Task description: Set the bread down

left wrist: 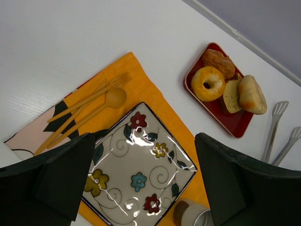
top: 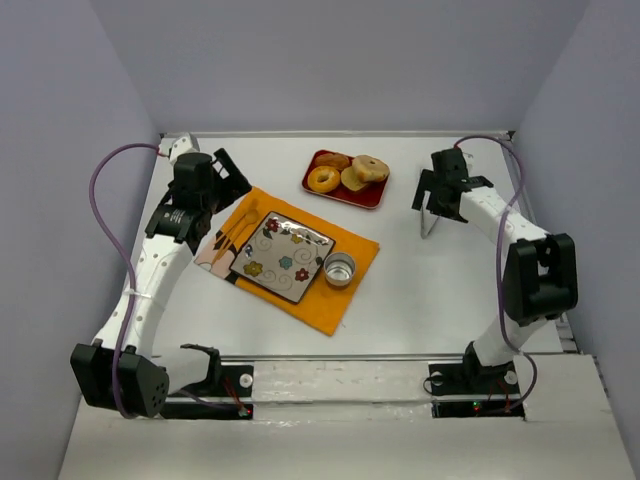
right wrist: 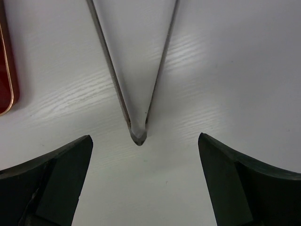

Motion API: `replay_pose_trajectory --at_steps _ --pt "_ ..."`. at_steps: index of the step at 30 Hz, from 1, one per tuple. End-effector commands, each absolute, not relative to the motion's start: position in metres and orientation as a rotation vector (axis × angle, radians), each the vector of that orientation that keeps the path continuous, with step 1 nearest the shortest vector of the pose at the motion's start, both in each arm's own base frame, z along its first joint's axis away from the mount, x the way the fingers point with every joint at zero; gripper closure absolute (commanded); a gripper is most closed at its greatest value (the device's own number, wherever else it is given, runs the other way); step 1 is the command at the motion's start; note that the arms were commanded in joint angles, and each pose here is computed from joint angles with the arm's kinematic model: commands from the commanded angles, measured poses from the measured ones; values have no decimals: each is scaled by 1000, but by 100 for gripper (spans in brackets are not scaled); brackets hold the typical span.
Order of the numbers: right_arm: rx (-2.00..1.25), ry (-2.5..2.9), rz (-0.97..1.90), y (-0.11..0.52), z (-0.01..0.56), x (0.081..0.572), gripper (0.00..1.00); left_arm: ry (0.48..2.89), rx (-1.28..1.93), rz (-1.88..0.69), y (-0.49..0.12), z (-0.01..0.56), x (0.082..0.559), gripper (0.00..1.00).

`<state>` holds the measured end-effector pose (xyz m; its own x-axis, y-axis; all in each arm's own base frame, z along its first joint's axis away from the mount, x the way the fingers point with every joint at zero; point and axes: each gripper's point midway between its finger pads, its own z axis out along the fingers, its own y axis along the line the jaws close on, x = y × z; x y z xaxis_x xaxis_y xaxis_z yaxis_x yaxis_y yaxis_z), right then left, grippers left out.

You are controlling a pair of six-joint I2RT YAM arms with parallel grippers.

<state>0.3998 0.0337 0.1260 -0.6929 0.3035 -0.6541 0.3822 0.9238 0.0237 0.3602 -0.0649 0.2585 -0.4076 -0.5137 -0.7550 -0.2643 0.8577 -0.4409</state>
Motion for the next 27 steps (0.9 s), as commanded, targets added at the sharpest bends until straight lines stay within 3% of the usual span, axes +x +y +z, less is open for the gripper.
replay_pose_trajectory --at_steps 1,4,10,22,27 --pt "236 2334 -46 58 126 458 0 1967 -549 -328 -65 272 361 1" --pt "179 2393 -62 63 99 478 0 1948 -567 -314 -62 276 363 1" --pt "285 2449 -140 40 68 473 0 1926 -598 -303 -58 274 364 1" --pt "289 2339 -202 23 115 478 0 1960 -624 -271 -56 258 369 1" --pt "333 2404 -196 14 89 466 0 1955 -638 -260 -54 259 373 1"
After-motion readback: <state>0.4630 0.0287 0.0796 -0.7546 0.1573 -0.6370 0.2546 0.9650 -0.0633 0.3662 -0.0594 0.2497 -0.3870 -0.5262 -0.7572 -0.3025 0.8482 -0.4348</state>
